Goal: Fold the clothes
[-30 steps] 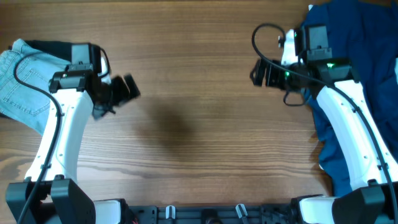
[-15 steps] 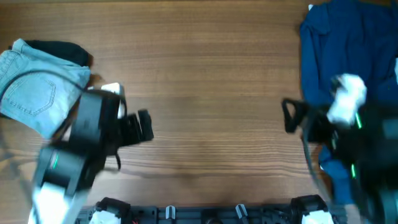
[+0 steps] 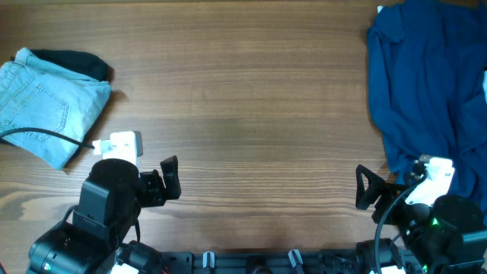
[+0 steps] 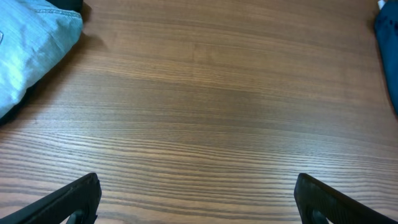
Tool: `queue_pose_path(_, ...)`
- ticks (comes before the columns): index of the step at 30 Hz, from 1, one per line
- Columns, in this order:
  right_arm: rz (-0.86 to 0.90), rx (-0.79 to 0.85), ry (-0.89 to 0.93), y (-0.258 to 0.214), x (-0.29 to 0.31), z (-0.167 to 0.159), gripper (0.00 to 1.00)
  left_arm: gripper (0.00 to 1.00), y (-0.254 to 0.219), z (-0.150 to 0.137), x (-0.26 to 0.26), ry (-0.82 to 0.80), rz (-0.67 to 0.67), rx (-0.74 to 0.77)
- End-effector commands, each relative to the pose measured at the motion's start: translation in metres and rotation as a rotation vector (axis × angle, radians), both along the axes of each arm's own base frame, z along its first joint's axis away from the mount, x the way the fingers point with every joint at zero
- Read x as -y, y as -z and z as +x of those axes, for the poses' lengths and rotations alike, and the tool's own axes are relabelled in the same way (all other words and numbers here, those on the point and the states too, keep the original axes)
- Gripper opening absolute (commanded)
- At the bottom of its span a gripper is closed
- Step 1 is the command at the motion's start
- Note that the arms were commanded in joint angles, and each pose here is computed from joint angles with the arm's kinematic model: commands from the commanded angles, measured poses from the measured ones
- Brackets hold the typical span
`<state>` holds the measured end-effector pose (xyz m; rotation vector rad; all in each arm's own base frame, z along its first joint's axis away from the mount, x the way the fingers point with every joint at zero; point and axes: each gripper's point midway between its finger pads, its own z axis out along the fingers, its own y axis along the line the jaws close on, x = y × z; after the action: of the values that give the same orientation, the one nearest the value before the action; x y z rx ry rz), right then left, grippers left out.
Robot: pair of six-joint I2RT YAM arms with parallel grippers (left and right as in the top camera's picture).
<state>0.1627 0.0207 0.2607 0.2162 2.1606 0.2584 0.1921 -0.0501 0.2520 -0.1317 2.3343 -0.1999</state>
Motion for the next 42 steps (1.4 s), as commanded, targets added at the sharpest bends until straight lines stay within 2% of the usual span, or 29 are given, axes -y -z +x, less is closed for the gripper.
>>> queue_pose_path(1,-0.006,0.016,0.028,-0.001,0.005,-0.002,1.00,1.00,0.000,0.000,-0.002,-0.012,0.002,0.007)
queue_pose_path(4,-0.063,0.044,0.037,0.001,0.012,0.001,1.00,1.00,0.000,0.000,-0.002,-0.012,0.002,0.007)
queue_pose_path(7,-0.140,0.243,-0.061,0.008,0.002,0.020,1.00,1.00,0.000,0.000,-0.002,-0.012,0.002,0.007)
queue_pose_path(10,-0.184,0.539,-0.147,0.008,-0.015,0.039,1.00,1.00,0.000,0.000,-0.002,-0.012,0.002,0.007)
queue_pose_path(13,-0.190,0.691,-0.143,0.023,-0.020,0.064,1.00,1.00,0.000,0.000,-0.002,-0.012,0.002,0.007)
queue_pose_path(16,-0.240,0.814,-0.134,0.033,-0.021,0.074,1.00,1.00,0.000,0.000,-0.002,-0.012,0.002,0.007)
queue_pose_path(21,-0.273,0.631,-0.165,0.086,-0.021,0.081,1.00,1.00,0.000,0.000,-0.002,-0.012,0.002,0.007)
queue_pose_path(37,-0.274,0.616,-0.167,0.089,-0.021,0.082,1.00,1.00,0.000,-0.001,-0.003,-0.016,0.000,0.007)
queue_pose_path(40,-0.274,0.615,-0.167,0.089,-0.021,0.082,0.99,1.00,-0.001,0.004,-0.024,-0.123,0.005,0.020)
queue_pose_path(42,-0.274,0.616,-0.167,0.089,-0.021,0.082,1.00,1.00,0.007,0.014,-0.047,-0.249,-0.025,0.038)
